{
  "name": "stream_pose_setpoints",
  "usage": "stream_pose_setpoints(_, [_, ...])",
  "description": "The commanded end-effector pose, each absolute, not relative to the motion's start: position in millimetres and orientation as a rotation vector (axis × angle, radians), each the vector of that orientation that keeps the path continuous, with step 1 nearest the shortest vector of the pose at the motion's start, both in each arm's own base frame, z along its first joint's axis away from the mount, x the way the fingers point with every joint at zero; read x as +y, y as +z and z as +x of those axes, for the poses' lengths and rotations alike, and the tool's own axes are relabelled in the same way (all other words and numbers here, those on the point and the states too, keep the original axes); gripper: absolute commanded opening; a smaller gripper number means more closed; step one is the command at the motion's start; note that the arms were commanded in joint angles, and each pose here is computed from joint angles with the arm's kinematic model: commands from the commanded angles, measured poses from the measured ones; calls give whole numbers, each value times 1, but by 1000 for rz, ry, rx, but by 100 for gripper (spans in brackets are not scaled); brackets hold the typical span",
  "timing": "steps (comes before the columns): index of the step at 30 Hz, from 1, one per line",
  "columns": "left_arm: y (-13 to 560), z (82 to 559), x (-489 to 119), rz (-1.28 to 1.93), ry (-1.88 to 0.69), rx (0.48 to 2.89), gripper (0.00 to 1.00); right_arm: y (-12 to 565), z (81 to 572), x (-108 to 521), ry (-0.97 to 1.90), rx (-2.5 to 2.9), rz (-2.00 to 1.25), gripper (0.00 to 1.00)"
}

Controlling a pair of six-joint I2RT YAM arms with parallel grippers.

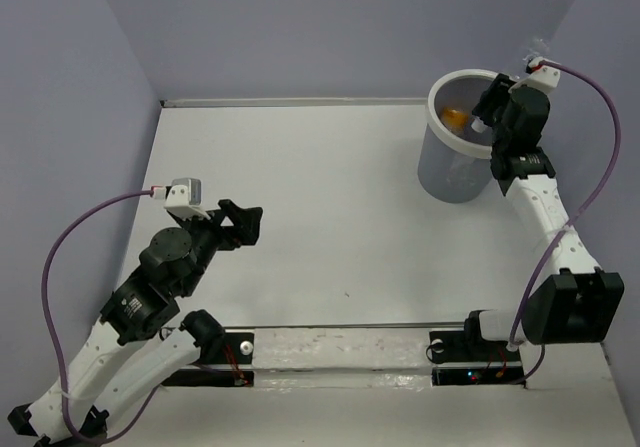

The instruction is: Put the plastic bottles in the bin

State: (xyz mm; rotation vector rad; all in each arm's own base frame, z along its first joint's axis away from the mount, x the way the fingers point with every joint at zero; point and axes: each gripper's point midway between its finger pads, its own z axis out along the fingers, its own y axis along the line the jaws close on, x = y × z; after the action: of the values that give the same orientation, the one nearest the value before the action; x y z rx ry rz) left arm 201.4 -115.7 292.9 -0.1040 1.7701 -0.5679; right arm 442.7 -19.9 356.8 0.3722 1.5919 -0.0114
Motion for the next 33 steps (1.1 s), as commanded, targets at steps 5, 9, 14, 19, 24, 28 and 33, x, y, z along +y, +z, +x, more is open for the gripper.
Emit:
stream_pose_setpoints(5, [286, 208, -105, -124, -490, 1741, 99, 366, 476, -39, -60, 1477, 384, 42])
stream_pose_setpoints(9, [285, 211, -108, -108, -479, 1758, 99, 378, 469, -30, 27, 1442, 395, 91])
stream_pose_setpoints(14, [294, 213, -111, -104, -474, 1781, 99, 393, 453, -24, 79, 1432, 404, 100])
stream_pose_setpoints(19, [284, 215, -111, -135, -416, 1897, 99, 407, 427, 8, 226, 1421, 361, 100])
stream_pose_setpoints(24, [263, 211, -106, -190, -316, 2063, 99, 387, 393, 110, 494, 1477, 175, 100])
stream_pose_setpoints(28, [237, 196, -76, -277, -104, 2217, 99, 360, 348, 195, 770, 1518, 42, 100])
stream_pose_setpoints(33, [197, 188, -21, -392, 286, 2296, 99, 337, 314, 231, 944, 1551, -19, 100])
